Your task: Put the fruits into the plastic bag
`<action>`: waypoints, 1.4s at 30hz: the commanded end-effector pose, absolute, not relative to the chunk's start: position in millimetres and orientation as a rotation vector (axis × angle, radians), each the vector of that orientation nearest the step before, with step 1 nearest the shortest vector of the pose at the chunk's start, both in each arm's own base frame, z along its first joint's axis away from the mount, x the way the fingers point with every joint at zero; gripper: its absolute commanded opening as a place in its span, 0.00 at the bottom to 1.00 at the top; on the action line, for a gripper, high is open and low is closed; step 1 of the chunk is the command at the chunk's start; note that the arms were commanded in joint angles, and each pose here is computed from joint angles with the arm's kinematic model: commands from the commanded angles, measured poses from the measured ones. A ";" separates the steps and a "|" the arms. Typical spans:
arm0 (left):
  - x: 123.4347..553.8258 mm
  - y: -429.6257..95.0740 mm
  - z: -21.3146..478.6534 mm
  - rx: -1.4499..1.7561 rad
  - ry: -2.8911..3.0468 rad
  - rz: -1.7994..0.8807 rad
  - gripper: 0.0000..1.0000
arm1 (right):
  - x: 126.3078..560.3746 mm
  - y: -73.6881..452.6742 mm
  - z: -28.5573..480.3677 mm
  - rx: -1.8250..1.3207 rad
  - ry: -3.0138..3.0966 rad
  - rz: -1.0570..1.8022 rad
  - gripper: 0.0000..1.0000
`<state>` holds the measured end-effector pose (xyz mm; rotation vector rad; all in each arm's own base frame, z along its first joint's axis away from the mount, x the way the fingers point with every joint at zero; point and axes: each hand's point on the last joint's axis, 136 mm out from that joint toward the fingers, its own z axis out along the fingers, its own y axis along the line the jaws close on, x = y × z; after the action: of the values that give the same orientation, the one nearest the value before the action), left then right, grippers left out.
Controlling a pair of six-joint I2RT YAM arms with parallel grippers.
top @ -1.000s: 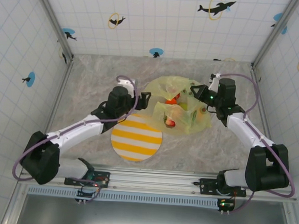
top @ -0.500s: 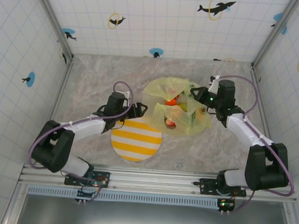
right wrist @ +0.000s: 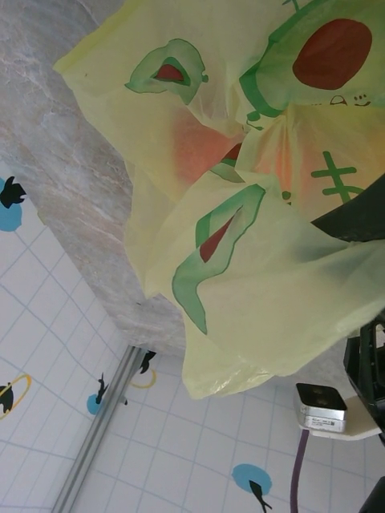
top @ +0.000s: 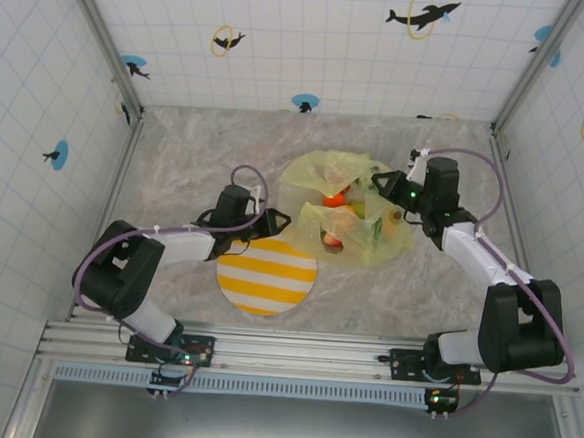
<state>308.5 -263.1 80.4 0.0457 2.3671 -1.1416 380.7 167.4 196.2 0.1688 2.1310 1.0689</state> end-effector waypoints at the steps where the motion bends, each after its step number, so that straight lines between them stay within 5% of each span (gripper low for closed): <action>1: 311.2 -275.1 93.5 0.091 2.319 -1.199 0.21 | 381.2 163.7 196.0 0.166 2.111 1.068 0.06; 6: 314.8 -278.3 108.6 0.116 2.287 -1.201 0.00 | 380.8 161.9 198.8 0.165 2.105 1.066 0.06; 22: 327.2 -305.2 218.3 0.302 2.086 -1.296 0.00 | 384.4 139.5 224.3 0.119 2.099 0.853 0.06; 42: 319.8 -333.1 357.5 0.407 1.769 -1.369 0.00 | 378.4 125.7 314.2 0.062 1.926 0.775 0.07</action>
<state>329.5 -328.5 324.8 0.3670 1.8608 -1.3669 381.7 124.9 280.8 0.0850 2.0044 0.7586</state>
